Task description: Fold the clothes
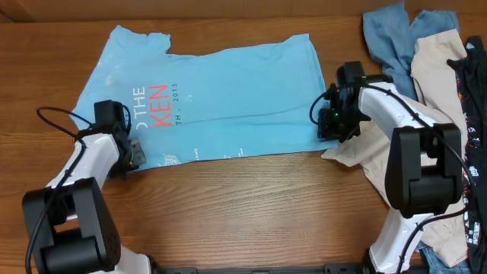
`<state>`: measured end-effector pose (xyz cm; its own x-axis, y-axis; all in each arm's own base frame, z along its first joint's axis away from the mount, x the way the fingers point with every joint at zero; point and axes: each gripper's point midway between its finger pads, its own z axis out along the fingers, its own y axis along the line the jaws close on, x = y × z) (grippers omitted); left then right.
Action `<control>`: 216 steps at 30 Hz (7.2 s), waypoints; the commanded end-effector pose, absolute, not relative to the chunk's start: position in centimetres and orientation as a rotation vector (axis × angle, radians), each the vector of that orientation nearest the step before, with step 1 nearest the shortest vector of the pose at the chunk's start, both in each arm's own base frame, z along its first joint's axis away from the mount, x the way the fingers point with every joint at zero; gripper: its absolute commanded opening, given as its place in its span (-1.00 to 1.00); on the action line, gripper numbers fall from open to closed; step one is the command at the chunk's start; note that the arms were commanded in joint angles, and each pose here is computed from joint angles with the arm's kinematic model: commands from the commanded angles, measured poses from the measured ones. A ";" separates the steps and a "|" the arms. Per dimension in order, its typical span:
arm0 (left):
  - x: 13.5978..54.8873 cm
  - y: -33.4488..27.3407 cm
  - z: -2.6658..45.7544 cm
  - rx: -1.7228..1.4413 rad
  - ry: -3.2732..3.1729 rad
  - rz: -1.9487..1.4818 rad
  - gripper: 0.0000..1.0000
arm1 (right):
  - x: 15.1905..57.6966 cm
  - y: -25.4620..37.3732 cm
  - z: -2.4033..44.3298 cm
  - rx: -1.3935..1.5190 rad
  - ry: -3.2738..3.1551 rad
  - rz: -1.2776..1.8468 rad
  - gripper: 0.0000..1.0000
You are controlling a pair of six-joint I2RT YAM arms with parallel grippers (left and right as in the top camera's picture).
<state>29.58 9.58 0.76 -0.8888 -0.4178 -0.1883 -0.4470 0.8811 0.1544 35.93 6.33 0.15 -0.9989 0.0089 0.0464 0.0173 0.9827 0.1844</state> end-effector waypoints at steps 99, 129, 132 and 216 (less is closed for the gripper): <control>29.5 12.5 10.6 -0.781 2.681 0.104 0.20 | 34.4 6.0 10.1 -0.199 -3.340 -0.363 0.29; 55.2 15.8 10.7 -0.295 2.568 -0.154 1.00 | 38.6 7.7 18.1 0.006 -3.517 -0.544 1.00; 57.3 15.7 9.1 -0.273 2.538 -0.138 1.00 | 38.1 7.6 17.9 0.000 -3.496 -0.537 1.00; 50.8 13.1 -0.8 -0.574 2.940 -0.243 -0.90 | 56.7 6.1 1.8 -0.091 -3.854 -0.541 -0.58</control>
<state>51.17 12.76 0.47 -0.9211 -0.3656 -0.1334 -0.3388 0.9220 -0.1876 56.37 6.31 2.12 -0.7321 0.1177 -0.6710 -0.0717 0.9662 0.2476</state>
